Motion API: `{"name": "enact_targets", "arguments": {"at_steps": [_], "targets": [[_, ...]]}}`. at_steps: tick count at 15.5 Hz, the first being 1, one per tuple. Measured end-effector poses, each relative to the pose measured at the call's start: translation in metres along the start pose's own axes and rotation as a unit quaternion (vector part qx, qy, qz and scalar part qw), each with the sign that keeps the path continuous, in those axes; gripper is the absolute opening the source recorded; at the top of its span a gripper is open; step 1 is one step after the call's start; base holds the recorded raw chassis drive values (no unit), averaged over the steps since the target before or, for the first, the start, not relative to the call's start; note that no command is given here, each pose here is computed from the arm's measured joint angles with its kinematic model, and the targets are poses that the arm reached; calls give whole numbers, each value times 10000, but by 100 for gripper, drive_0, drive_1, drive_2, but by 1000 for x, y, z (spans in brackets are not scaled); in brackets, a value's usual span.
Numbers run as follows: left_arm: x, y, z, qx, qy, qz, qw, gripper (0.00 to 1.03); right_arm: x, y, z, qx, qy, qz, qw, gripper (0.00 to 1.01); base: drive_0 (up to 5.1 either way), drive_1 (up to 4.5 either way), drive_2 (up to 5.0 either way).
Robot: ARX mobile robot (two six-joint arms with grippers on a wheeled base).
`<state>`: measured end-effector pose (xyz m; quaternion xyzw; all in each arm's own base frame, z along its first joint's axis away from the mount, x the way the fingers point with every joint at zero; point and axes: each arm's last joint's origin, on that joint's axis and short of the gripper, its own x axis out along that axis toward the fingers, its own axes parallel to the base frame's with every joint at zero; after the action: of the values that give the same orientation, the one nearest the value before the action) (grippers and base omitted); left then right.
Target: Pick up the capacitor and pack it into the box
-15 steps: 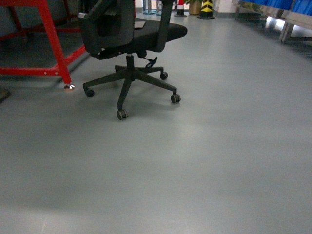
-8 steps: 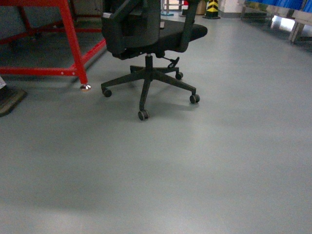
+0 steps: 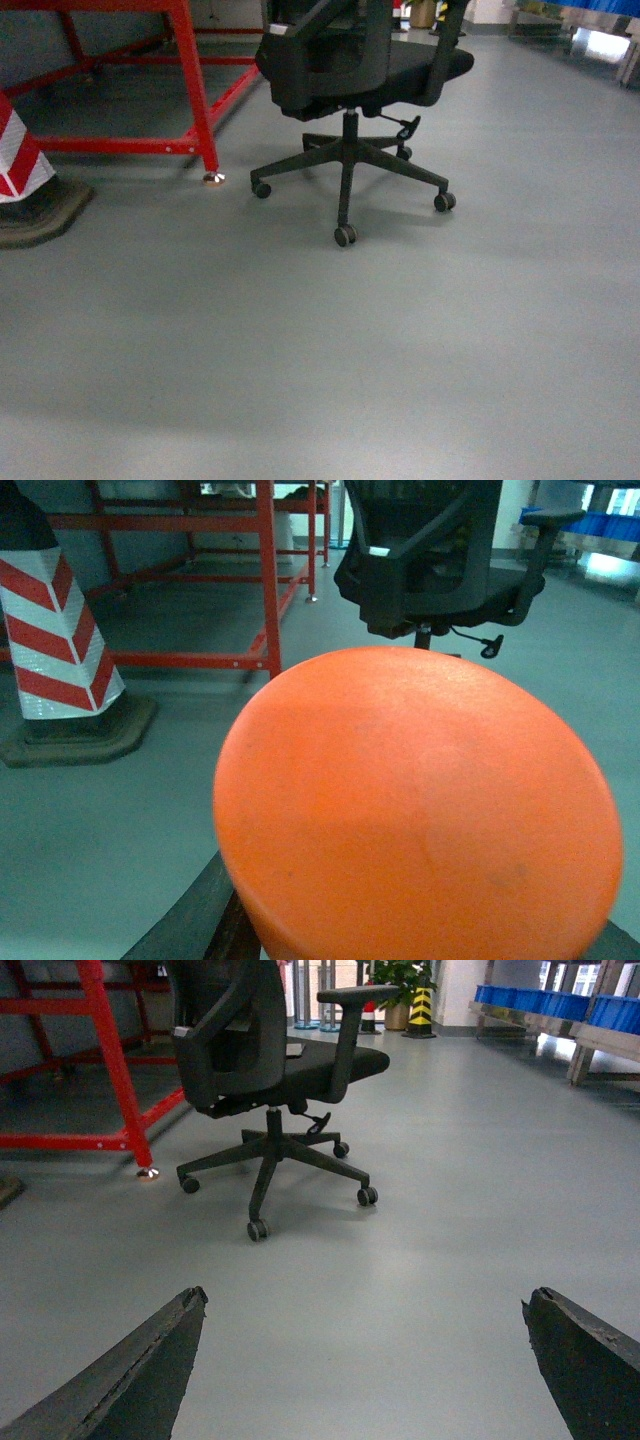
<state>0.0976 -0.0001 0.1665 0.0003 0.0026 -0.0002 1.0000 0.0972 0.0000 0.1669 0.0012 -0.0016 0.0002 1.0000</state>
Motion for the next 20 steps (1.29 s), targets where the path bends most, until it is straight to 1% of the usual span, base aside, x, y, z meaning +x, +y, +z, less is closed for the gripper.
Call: {"name": "enact_targets", "arguments": {"at_steps": [20], "targets": [[0,0,0,-2,-10,-2,10000,44,0,0,0,0,-6,0,10000,98,-509,237,237]]}}
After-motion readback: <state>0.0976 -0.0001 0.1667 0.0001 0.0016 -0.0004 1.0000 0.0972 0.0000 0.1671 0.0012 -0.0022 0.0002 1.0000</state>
